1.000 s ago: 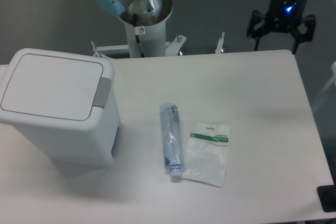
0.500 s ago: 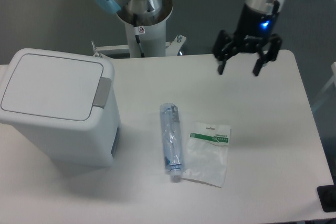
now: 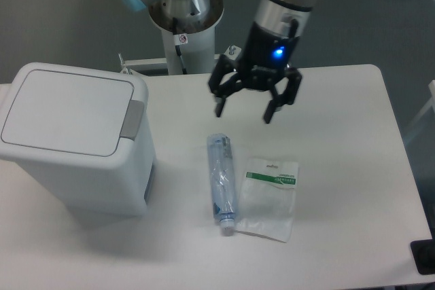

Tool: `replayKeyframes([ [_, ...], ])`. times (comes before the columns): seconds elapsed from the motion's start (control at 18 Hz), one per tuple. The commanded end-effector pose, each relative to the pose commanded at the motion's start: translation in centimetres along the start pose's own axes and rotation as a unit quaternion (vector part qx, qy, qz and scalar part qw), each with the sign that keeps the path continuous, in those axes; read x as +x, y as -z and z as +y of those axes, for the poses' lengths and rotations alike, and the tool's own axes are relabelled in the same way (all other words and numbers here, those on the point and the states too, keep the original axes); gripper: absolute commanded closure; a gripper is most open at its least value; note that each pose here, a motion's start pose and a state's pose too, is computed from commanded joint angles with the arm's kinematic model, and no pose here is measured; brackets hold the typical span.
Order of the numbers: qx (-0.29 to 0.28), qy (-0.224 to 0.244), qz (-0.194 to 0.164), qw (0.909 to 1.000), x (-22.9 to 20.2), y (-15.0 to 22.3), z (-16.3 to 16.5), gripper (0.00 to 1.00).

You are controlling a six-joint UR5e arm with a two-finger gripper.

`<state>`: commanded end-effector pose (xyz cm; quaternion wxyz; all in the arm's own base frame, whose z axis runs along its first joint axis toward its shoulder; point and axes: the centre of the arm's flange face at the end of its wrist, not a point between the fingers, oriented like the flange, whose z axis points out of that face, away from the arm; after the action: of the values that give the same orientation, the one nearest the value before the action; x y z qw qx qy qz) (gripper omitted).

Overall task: Open the trash can
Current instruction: 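Move the open gripper over to the white trash can's lid edge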

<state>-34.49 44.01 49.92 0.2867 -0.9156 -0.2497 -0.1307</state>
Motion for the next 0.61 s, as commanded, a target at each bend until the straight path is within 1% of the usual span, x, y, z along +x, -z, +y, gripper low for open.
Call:
replayKeyframes([
  [0.06, -0.004, -0.008, 0.005, 0.9999, 1.2, -0.5, 0.0, 0.00],
  [0.33, -0.013, -0.033, 0.017, 0.9992, 4.2, -1.6, 0.2, 0.00],
  [0.61, -0.021, -0.044, 0.024, 0.9985, 5.7, -2.5, 0.3, 0.00],
])
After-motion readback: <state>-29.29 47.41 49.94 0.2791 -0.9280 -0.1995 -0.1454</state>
